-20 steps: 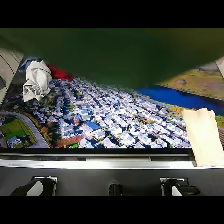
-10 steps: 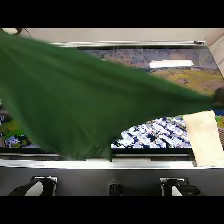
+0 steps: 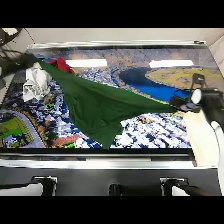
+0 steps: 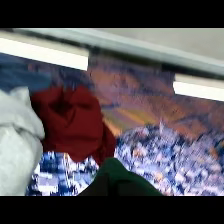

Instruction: Fold the shirts.

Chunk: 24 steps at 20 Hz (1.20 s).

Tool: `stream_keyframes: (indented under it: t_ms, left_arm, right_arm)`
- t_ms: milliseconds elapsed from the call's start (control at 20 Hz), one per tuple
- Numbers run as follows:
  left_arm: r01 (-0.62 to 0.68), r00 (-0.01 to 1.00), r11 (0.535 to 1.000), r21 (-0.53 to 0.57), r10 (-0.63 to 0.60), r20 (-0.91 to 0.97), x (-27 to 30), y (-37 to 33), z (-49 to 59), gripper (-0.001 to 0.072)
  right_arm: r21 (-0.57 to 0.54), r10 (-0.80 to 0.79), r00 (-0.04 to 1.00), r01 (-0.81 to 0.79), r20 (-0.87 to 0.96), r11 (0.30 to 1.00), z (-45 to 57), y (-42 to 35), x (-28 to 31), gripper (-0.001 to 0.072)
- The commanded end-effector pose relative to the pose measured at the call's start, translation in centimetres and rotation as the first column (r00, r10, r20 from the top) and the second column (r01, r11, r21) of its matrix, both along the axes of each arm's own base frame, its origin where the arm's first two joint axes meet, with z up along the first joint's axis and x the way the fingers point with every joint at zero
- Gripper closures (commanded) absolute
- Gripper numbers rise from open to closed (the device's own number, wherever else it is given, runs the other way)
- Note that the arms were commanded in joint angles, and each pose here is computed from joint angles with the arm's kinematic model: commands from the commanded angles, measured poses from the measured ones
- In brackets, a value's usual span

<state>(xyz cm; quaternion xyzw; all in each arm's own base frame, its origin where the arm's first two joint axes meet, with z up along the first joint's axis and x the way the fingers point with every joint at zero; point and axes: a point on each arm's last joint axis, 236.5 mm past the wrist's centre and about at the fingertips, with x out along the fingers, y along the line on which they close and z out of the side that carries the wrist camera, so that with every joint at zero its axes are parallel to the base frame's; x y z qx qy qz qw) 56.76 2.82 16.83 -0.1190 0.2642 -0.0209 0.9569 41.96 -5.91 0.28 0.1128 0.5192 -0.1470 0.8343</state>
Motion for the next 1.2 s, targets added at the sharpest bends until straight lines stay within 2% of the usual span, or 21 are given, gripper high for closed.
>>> stream_keyframes:
  t_ms: [0,150,200,250,300,350,400,650,850,950,1000,1050,1150]
  left_arm:
    - [0.034,0.983,0.999,-0.021,-0.037,-0.178,1.4,-1.2,-9.4,0.0671]
    - [0.075,0.948,0.996,-0.049,-0.087,-0.305,0.2,-2.8,-13.6,0.0661]
    - [0.088,0.938,0.995,-0.056,-0.102,-0.333,-0.3,-3.2,-14.2,0.0549]
    - [0.101,0.926,0.993,-0.064,-0.117,-0.36,-0.9,-3.6,-14.5,0.028]
    - [0.113,0.913,0.991,-0.071,-0.132,-0.387,-1.7,-3.8,-14.4,0.005]
    - [0.128,0.892,0.989,-0.079,-0.149,-0.426,-2.7,-3.6,-14.1,-0.0007]
    - [0.142,0.867,0.986,-0.087,-0.167,-0.469,-3.8,-3.3,-13.6,-0.0007]
    - [0.113,0.71,0.977,-0.181,-0.207,-0.673,-11.5,-0.8,-11.6,-0.0005]
    - [0.049,0.635,0.965,-0.257,-0.229,-0.738,-17.0,-2.2,-15.6,0.0008]
    - [0.021,0.623,0.922,-0.386,-0.314,-0.716,-19.7,-5.6,-17.8,0.0017]
    - [0.003,0.627,0.892,-0.452,-0.354,-0.694,-20.7,-7.3,-18.7,0.0077]
    - [-0.008,0.63,0.865,-0.501,-0.385,-0.674,-21.6,-8.7,-19.3,0.0078]
    - [-0.042,0.61,0.836,-0.548,-0.413,-0.677,-23.1,-10.7,-20.9,0.008]
  right_arm:
    - [0.139,-0.14,0.984,0.125,0.105,0.982,-4.9,1.1,4.9,0.0666]
    - [0.202,-0.175,0.975,0.146,0.134,0.968,-5.5,1.9,6.1,0.0666]
    - [0.203,-0.176,0.975,0.146,0.137,0.968,-5.2,1.9,6.1,0.0664]
    - [0.2,-0.171,0.975,0.141,0.141,0.97,-4.6,1.9,6.2,0.0605]
    - [0.19,-0.154,0.978,0.125,0.144,0.974,-3.7,1.8,6.3,0.0409]
    - [0.175,-0.131,0.98,0.104,0.151,0.979,-2.2,1.8,6.4,0.0214]
    - [0.154,-0.112,0.98,0.086,0.165,0.984,-0.2,1.3,6.5,0.0135]
    - [0.163,-0.17,0.955,0.132,0.243,0.978,9.6,-5.3,5.5,0.0141]
    - [0.231,-0.089,0.996,0.087,0.0,0.969,7.0,-5.5,0.0,0.0142]
    - [0.276,0.015,0.991,0.023,-0.135,0.961,5.0,-3.6,-2.5,0.0141]
    - [0.321,0.052,0.985,0.004,-0.165,0.947,4.3,-2.4,-3.1,0.0141]
    - [0.371,0.09,0.979,-0.017,-0.182,0.928,3.8,-1.1,-3.5,0.0139]
    - [0.441,0.129,0.974,-0.035,-0.186,0.897,3.1,0.6,-3.7,0.0138]
